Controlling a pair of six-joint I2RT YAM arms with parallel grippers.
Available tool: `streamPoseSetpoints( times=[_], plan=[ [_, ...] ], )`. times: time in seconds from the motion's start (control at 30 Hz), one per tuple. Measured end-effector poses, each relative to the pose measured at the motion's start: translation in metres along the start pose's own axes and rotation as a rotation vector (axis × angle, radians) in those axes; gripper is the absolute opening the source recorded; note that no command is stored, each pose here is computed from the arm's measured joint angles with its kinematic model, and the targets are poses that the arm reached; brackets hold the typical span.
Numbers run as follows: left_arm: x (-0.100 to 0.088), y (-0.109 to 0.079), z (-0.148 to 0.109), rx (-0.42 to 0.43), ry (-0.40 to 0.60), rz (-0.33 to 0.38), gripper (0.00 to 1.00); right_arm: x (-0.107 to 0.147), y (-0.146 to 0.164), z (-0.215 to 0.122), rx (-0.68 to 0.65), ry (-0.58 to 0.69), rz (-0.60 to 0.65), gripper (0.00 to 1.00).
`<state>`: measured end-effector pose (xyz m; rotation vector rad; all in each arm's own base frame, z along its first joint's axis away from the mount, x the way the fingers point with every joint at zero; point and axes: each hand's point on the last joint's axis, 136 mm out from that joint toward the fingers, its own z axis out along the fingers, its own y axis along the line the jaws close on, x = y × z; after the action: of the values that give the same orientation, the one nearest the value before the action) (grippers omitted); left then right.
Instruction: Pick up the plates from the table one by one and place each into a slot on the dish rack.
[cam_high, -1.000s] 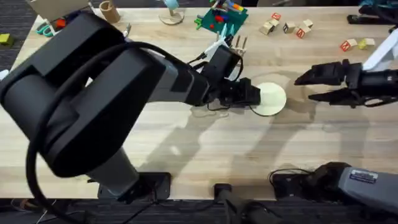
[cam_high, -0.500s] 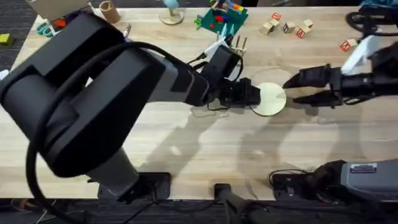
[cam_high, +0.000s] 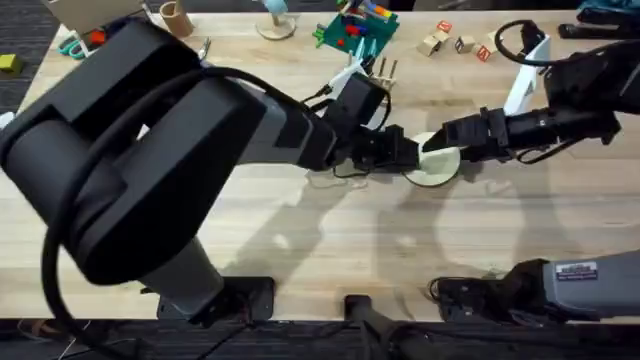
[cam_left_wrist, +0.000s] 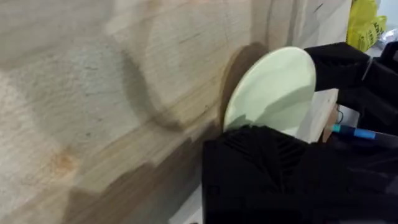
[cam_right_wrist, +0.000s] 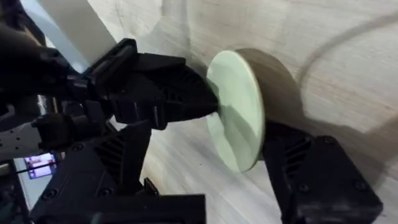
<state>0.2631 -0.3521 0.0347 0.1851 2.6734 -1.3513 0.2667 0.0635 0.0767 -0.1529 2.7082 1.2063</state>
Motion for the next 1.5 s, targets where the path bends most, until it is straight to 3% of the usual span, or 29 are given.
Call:
streamPoseSetpoints(
  times=[0.33,0.43,0.8,0.87,0.9,0.93,1.5],
  plan=[
    [0.0,0.0,0.0,0.0,0.0,0.0,0.042,0.003,-0.004,0.001,0.029,0.021,-0.001,0.994],
    [0.0,0.0,0.0,0.0,0.0,0.0,0.042,0.004,-0.004,0.001,0.032,0.022,0.0,0.938],
    [0.0,0.0,-0.001,0.004,0.005,-0.004,0.043,0.007,-0.013,0.0,0.08,0.041,0.002,0.387],
    [0.0,0.0,-0.001,0.008,0.008,-0.005,0.043,0.008,-0.016,-0.001,0.094,0.045,0.003,0.225],
    [0.0,0.0,-0.002,0.012,0.011,-0.007,0.043,0.008,-0.018,-0.002,0.104,0.046,0.005,0.09],
    [0.0,-0.001,-0.002,0.015,0.013,-0.008,0.043,0.009,-0.018,-0.002,0.1,0.044,0.012,0.049],
    [0.0,-0.001,-0.004,0.014,0.012,-0.006,0.041,0.007,-0.015,-0.002,0.083,0.036,0.016,0.028]
  ],
)
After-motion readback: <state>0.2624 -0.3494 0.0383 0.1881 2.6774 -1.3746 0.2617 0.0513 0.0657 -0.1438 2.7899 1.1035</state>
